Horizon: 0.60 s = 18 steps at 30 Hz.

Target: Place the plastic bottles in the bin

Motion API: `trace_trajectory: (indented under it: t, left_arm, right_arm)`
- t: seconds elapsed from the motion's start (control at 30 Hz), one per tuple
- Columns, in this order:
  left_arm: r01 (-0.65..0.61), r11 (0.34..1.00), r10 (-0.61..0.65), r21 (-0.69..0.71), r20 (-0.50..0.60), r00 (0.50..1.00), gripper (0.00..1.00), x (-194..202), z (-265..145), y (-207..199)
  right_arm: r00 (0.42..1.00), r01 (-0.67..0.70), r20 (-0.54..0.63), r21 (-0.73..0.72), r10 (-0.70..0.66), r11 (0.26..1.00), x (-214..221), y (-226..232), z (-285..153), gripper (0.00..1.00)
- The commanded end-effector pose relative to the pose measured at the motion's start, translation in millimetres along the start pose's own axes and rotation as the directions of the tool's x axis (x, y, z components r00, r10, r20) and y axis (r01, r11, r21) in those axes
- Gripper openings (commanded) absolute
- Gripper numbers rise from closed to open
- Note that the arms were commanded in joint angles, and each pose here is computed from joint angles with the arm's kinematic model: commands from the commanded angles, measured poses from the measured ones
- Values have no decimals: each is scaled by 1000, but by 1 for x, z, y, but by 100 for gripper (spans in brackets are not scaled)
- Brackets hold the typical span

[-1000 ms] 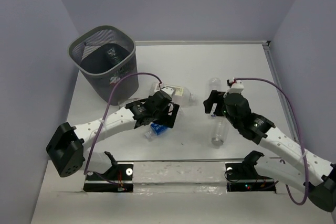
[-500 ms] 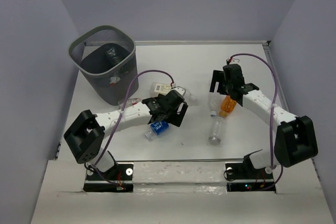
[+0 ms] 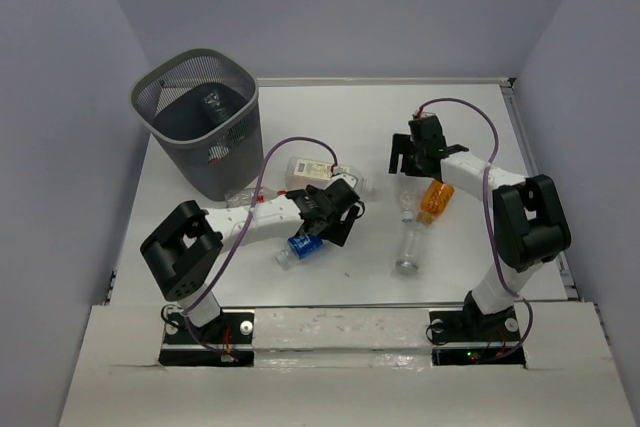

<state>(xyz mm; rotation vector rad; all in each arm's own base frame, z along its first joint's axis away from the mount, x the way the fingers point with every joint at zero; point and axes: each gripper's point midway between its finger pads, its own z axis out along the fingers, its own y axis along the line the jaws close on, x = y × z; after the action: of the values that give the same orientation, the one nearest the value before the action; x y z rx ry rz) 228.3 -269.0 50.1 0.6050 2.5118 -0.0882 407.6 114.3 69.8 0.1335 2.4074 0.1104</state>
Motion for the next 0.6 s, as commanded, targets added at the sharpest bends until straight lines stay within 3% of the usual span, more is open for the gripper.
trace_trajectory:
  t: [0.0,0.2,0.37,0.57]
  left_arm:
    - [2,1000,-2,-9,25,1000,90,0,-4,-4]
    - [-15,1000,15,5,-10,1000,82,13,1,-8]
    - [-29,1000,29,7,-23,999,69,18,3,-9]
    - [-39,999,40,9,-44,998,52,24,7,-14]
  right_arm:
    - [997,-15,70,-45,19,999,-26,11,5,81]
    - [998,-32,55,-57,35,998,-18,13,14,76]
    - [992,-42,119,-72,50,997,-35,15,0,58]
    - [961,-65,259,-116,93,991,-74,19,-42,45]
